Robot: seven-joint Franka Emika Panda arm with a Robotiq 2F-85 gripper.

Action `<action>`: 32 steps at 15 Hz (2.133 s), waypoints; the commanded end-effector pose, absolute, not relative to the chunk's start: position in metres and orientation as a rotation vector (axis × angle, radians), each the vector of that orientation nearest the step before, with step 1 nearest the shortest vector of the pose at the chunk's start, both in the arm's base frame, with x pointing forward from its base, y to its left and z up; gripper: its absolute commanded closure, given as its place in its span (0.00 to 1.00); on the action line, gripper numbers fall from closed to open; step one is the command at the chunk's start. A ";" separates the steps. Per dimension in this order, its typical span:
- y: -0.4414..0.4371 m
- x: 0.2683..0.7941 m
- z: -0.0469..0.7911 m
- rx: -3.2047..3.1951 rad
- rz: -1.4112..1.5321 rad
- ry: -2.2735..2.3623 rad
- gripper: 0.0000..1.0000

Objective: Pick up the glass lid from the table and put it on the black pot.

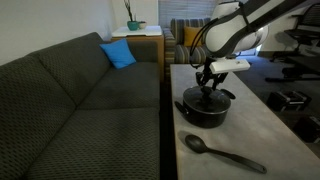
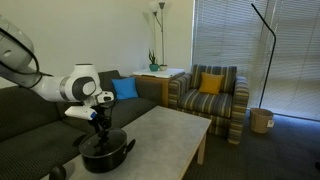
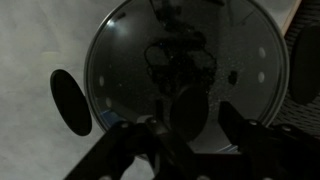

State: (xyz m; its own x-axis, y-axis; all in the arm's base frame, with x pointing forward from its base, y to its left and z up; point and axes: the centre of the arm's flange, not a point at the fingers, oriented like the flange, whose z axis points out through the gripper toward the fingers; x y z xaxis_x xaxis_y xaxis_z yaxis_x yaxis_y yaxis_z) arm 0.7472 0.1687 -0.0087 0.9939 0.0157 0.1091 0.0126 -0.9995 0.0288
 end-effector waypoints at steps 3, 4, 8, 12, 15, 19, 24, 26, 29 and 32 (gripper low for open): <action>0.181 0.813 -0.043 3.116 0.141 0.027 0.00; 0.181 0.813 -0.043 3.114 0.137 0.025 0.00; 0.183 0.815 -0.037 3.048 0.071 0.000 0.00; 0.175 0.817 -0.017 2.991 0.005 -0.120 0.00; 0.171 0.798 0.006 3.010 0.035 -0.130 0.00; 0.164 0.767 0.034 3.008 0.084 -0.152 0.00; 0.166 0.735 0.065 2.956 0.155 -0.225 0.00; 0.171 0.729 0.076 2.927 0.199 -0.248 0.00; 0.182 0.720 0.089 2.879 0.243 -0.270 0.00; 0.198 0.710 0.097 2.832 0.281 -0.278 0.00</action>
